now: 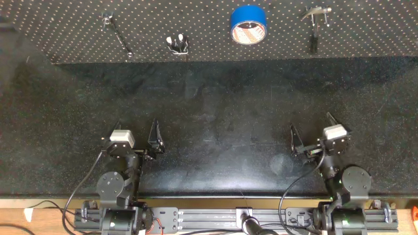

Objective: Place Tools Onto Pegboard

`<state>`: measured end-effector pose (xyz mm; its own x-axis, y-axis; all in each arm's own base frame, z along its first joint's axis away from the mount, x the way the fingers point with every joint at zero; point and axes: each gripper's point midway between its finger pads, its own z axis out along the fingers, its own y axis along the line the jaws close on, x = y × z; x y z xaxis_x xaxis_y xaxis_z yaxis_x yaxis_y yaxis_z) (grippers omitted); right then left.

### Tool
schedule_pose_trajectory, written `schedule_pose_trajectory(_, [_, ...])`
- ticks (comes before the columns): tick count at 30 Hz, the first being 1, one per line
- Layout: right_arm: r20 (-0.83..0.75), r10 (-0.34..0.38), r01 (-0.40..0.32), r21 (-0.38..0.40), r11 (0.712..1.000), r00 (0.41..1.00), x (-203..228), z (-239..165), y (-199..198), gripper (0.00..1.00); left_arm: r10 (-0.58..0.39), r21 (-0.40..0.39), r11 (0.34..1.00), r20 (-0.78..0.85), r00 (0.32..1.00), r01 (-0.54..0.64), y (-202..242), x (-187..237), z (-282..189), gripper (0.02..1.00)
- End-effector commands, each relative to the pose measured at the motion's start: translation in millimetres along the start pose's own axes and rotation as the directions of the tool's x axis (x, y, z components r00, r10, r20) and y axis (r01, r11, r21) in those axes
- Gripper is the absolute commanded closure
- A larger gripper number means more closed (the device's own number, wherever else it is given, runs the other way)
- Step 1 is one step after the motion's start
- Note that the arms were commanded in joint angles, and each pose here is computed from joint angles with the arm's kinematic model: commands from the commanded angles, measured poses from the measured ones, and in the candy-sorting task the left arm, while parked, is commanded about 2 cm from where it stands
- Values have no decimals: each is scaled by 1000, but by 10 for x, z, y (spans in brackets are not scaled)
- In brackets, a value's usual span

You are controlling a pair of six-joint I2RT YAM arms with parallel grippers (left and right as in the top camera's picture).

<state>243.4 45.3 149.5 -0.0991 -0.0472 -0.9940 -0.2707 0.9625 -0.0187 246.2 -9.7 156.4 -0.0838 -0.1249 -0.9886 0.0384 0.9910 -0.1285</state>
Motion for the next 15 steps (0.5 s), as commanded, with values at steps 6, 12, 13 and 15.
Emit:
schedule_pose_trajectory(6, [62,-8,7,13,1000,998,-131,-42,3,1,16,11,1000,-1,1000,-16,-21,9,-3,23])
schedule_pose_trajectory(12, [53,-6,5,12,1000,999,-111,-36,3,1,16,11,1000,0,1000,-16,-21,7,-3,23])
schedule_pose_trajectory(13, [53,-5,5,12,1000,999,-111,-36,3,1,16,11,1000,-1,1000,-16,-21,9,-3,23])
schedule_pose_trajectory(15, [53,-5,5,12,1000,999,-111,-36,2,1,16,11,1000,-1,1000,-16,-21,9,-3,20])
